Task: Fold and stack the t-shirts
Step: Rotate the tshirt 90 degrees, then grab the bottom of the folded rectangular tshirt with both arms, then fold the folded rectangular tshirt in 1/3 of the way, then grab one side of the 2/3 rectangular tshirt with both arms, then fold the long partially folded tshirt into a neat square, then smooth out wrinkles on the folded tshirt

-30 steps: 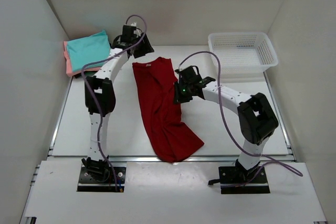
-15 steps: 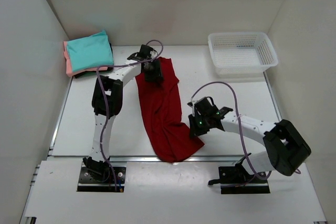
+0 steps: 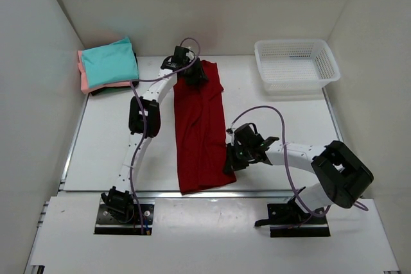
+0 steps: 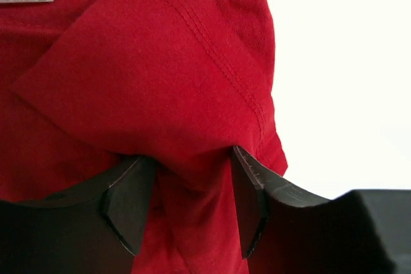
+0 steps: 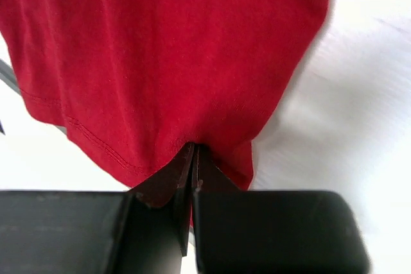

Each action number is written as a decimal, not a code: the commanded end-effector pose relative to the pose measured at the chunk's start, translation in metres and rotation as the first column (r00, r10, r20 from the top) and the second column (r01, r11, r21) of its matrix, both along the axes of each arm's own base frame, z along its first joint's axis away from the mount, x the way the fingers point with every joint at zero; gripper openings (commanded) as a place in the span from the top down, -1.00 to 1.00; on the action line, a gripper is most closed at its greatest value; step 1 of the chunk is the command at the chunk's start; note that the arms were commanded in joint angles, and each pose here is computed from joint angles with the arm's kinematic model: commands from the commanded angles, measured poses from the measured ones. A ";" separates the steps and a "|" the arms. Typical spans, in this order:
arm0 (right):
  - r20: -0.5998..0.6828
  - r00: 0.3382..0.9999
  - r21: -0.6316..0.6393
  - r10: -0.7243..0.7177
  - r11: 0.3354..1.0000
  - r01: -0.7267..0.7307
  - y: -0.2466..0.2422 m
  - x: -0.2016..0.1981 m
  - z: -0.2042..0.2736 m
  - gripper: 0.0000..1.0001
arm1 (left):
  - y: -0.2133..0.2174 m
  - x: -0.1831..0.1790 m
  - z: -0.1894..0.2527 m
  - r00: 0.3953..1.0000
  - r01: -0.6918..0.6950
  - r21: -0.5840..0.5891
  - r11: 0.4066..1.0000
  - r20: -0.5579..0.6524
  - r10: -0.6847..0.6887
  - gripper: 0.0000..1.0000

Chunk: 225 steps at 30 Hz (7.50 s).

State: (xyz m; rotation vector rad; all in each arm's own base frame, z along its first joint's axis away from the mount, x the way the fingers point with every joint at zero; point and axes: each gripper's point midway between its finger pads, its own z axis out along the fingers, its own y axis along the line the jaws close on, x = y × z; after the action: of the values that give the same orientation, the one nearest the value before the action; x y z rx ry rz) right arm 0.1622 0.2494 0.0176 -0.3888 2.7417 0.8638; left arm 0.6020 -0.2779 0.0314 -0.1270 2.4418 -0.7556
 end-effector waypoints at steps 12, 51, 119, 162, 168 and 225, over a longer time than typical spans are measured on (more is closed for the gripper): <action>0.081 0.994 -0.211 -0.067 0.974 0.083 -0.039 0.031 0.002 1.00 | 0.004 0.002 0.169 0.970 0.054 -0.156 0.986 0.243 -0.015 -0.41; -0.128 0.983 0.026 -0.129 0.991 0.134 -0.021 -0.028 0.005 1.00 | 0.072 -0.463 -0.006 0.932 0.014 0.044 0.999 -0.363 0.002 -0.19; -0.152 0.942 0.102 -0.300 0.943 0.317 -0.017 0.118 0.018 0.06 | 0.089 -0.314 -0.001 0.926 -0.285 0.086 0.955 -0.232 0.298 -0.24; -0.268 0.962 0.299 -0.057 0.944 0.139 -0.029 -0.077 0.081 1.00 | 0.119 -0.478 0.039 0.926 -0.227 -0.174 0.958 -0.342 0.158 0.76; -0.252 0.966 0.275 -0.058 0.953 0.129 -0.028 -0.043 0.090 1.00 | 0.107 -0.446 0.059 0.936 -0.222 -0.198 0.955 -0.317 0.152 0.53; -0.018 1.000 0.205 -0.016 0.978 0.020 0.003 0.293 0.027 0.97 | 0.125 -0.169 -0.004 0.888 -0.360 0.056 0.931 -0.286 0.360 -0.07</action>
State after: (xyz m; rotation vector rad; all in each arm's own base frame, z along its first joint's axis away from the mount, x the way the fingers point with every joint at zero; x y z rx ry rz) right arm 0.4820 0.2406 0.0408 -0.2612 2.6220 1.0312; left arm 0.4287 -0.1628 0.0242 -0.7524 2.5769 -0.6311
